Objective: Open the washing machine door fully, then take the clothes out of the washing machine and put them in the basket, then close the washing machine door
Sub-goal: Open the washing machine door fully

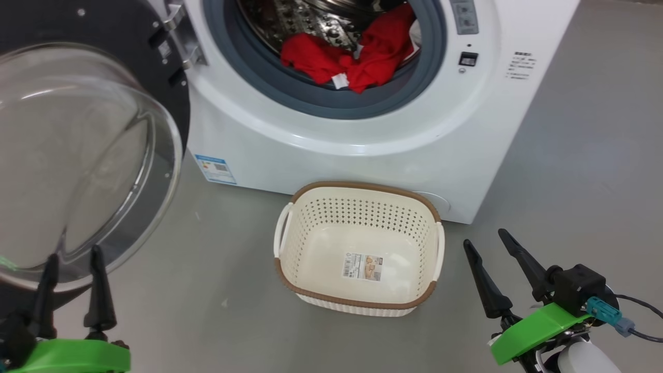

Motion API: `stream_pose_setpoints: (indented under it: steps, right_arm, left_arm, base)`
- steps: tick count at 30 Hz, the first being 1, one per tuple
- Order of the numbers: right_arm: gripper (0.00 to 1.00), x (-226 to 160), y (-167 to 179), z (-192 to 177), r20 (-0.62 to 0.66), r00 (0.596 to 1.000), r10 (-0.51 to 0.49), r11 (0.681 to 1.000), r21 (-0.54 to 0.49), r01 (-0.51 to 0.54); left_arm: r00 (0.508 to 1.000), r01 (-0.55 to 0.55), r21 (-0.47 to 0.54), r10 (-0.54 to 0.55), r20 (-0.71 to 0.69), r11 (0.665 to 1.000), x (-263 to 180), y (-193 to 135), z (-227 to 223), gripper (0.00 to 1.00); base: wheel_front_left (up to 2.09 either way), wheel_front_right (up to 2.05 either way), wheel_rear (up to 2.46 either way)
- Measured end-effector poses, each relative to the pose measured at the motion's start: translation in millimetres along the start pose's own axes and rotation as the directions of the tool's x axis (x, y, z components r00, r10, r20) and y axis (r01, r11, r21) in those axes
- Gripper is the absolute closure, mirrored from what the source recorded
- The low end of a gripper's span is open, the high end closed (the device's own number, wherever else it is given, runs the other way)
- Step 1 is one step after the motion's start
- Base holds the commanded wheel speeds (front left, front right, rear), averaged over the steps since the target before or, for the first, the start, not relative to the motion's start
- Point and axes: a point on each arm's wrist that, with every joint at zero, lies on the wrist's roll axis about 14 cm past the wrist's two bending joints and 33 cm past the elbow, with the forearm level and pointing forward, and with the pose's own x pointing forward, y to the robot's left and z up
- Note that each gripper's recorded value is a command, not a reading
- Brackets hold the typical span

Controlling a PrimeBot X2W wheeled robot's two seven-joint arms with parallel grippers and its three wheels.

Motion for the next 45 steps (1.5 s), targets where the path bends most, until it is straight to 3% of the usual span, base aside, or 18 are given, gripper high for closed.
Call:
stream_pose_setpoints:
  steps: [9,22,32,45]
  right_arm:
    - [0.0,-17.0,-27.3,13.5,0.042,0.995,-0.094,0.996,0.003,0.094]
    - [0.0,-46.4,-69.2,29.6,0.096,0.966,-0.241,0.971,0.016,0.24]
    - [0.0,-69.7,-89.9,39.4,0.13,0.936,-0.327,0.945,0.03,0.326]
    - [0.0,-92.9,-105.4,45.2,0.15,0.907,-0.393,0.919,0.035,0.393]
  left_arm:
    - [0.985,0.17,0.01,-0.17,-0.002,0.985,9.0,-53.1,-2.4,0.0]
    - [0.926,0.372,-0.028,-0.373,-0.056,0.928,10.0,-123.1,-24.8,0.0]
    - [0.88,0.465,-0.096,-0.471,-0.06,0.88,8.4,-165.0,-32.0,0.0]
    - [0.851,0.507,-0.137,-0.519,-0.075,0.851,1.6,-184.5,-39.1,0.0]
  base:
    - [0.0,0.0,0.0]
    - [0.0,0.0,0.0]
    - [0.0,0.0,0.0]
    - [0.0,0.0,0.0]
